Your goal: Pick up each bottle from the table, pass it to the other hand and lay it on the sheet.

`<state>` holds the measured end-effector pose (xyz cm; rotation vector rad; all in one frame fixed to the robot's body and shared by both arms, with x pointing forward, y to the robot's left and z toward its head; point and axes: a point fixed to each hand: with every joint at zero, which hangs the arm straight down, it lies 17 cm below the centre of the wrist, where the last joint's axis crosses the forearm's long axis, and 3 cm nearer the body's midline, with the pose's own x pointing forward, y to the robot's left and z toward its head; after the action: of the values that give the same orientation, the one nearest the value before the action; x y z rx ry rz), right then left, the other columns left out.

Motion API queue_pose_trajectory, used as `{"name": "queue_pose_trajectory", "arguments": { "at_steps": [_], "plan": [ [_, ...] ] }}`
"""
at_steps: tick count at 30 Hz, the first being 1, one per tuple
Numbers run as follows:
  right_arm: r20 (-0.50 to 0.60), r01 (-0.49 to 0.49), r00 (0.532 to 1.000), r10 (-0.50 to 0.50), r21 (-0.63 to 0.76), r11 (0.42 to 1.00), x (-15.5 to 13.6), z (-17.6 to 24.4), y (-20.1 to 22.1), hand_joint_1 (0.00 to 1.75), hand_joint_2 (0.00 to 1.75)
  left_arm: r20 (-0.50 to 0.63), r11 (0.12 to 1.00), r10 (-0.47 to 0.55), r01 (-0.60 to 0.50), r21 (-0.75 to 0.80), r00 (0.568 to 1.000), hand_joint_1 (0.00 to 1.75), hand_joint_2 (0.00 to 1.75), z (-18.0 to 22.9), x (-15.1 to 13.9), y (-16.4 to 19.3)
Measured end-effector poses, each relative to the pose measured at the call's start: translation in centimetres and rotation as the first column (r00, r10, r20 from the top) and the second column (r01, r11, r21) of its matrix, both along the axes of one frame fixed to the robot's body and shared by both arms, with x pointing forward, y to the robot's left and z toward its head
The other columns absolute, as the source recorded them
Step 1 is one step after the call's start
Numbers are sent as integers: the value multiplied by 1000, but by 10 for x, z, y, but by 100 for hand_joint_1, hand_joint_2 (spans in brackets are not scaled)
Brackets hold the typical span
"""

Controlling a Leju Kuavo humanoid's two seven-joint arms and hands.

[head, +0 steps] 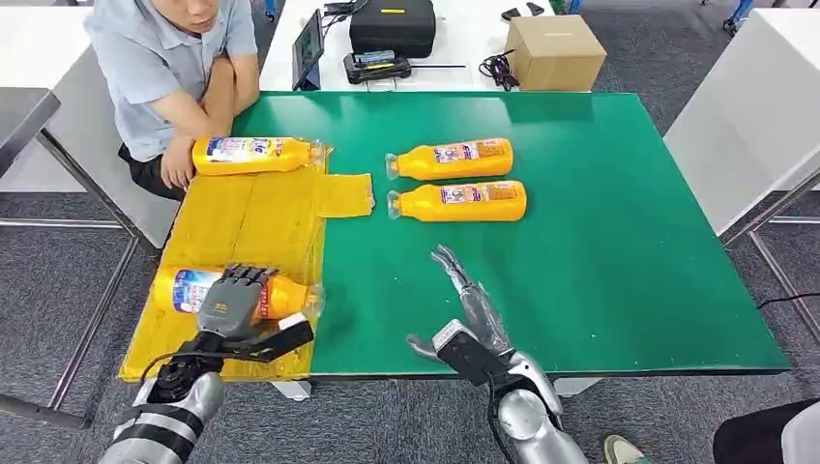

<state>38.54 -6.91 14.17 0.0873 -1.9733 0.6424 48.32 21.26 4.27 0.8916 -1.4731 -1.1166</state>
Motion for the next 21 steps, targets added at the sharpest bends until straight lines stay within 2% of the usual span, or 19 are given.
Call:
{"name": "queue_pose_trajectory", "arguments": {
  "at_steps": [2, 3, 4, 5, 21],
  "plan": [
    [-1, -3, 1000, 3, 4, 1000, 0, 1, 2, 0, 175, -22, 998, -26, 25, -52, 999, 175, 175, 1, -1, -12],
    [-1, -4, 1000, 4, 5, 1000, 0, 1, 2, 0, 175, -29, 997, -34, 32, -73, 999, 117, 175, 2, -1, -17],
    [-1, -6, 1000, 6, 6, 1000, 0, 1, 3, 0, 175, -30, 995, -38, 35, -89, 999, 12, 175, 4, 0, -20],
    [-2, -7, 1000, 7, 8, 1000, -1, 2, 4, 0, 175, -27, 994, -41, 38, -100, 999, 0, 175, 6, 1, -22],
    [-7, -9, 1000, 9, 40, 999, 9, 9, 2, 0, 175, -90, 994, -21, 11, -106, 996, 0, 175, -4, 13, -27]
  ]
}}
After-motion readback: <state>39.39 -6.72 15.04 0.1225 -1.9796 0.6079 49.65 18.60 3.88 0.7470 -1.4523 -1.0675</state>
